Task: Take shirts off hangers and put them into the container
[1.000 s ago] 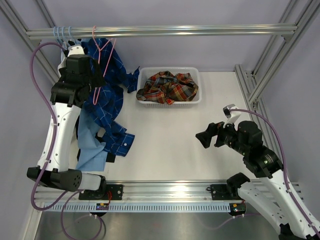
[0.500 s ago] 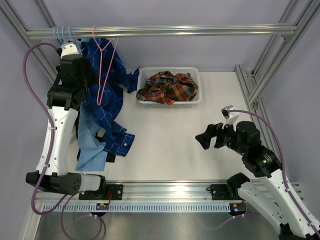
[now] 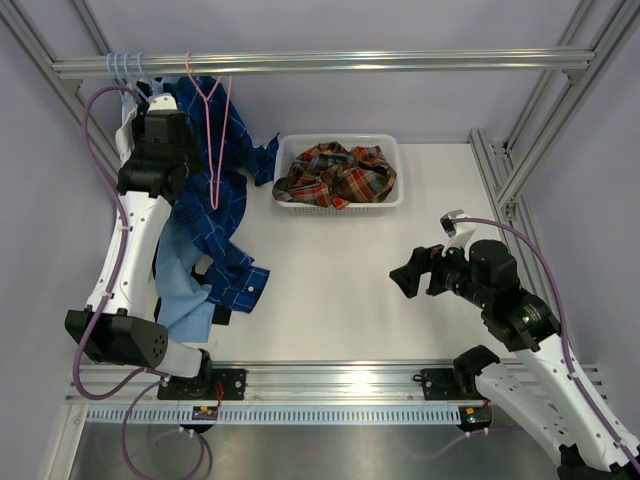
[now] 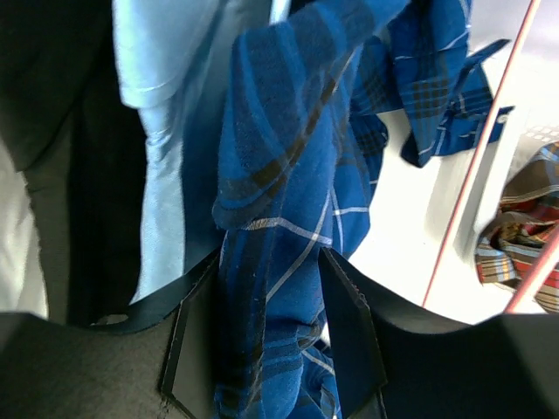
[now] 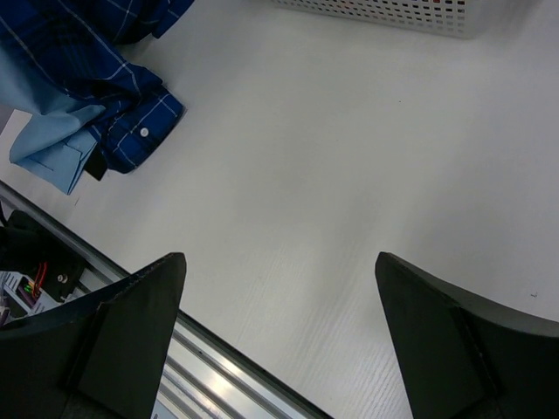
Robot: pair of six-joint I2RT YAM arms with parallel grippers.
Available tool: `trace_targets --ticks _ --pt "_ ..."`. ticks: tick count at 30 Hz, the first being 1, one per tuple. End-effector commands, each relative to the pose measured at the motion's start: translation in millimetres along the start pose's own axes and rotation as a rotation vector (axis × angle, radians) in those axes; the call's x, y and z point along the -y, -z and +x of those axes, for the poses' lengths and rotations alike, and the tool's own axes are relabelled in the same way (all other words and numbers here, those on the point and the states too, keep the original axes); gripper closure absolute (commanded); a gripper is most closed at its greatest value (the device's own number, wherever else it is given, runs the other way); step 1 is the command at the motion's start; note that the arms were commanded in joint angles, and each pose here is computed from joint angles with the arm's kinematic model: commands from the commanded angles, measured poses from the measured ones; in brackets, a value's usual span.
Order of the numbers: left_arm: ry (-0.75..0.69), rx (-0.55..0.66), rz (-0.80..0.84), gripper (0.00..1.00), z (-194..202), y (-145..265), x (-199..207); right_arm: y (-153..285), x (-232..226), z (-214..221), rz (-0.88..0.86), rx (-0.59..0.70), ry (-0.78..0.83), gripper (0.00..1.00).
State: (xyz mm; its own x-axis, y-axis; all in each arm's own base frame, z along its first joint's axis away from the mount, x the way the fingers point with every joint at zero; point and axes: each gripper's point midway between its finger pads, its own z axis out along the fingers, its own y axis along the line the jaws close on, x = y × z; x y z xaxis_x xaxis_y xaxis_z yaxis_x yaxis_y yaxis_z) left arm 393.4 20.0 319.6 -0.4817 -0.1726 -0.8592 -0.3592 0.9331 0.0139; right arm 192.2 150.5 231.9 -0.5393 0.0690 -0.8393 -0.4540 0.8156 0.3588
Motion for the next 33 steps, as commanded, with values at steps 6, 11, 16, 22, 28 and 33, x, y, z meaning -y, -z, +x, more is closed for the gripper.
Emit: trace_targets --ticks 6,11,16,22,28,33 --pt "0.017 0.095 0.091 0.52 -26.4 -1.8 17.2 -3.9 4.1 -1.0 0.02 -0.003 -0.007 0.0" --pt "0.005 0.136 0.065 0.7 -38.5 -10.3 16.7 -6.5 4.5 0.1 0.022 -0.014 -0.01 0.0" --pt "-0.003 0.235 0.054 1.0 -62.0 -1.3 10.1 -4.6 6.0 -0.4 0.033 -0.011 -0.008 0.01" --pt "-0.001 0.402 0.072 1.0 -101.4 42.0 -1.8 -2.0 6.9 -1.2 0.039 -0.002 -0.011 0.0" --pt "0.017 0.521 0.1 1.0 -130.6 86.6 -12.0 0.3 4.2 0.2 0.024 0.0 -0.013 0.01" --pt "0.027 0.387 0.089 1.0 -95.1 96.0 -22.6 2.6 1.0 0.4 0.008 0.0 -0.01 0.01"
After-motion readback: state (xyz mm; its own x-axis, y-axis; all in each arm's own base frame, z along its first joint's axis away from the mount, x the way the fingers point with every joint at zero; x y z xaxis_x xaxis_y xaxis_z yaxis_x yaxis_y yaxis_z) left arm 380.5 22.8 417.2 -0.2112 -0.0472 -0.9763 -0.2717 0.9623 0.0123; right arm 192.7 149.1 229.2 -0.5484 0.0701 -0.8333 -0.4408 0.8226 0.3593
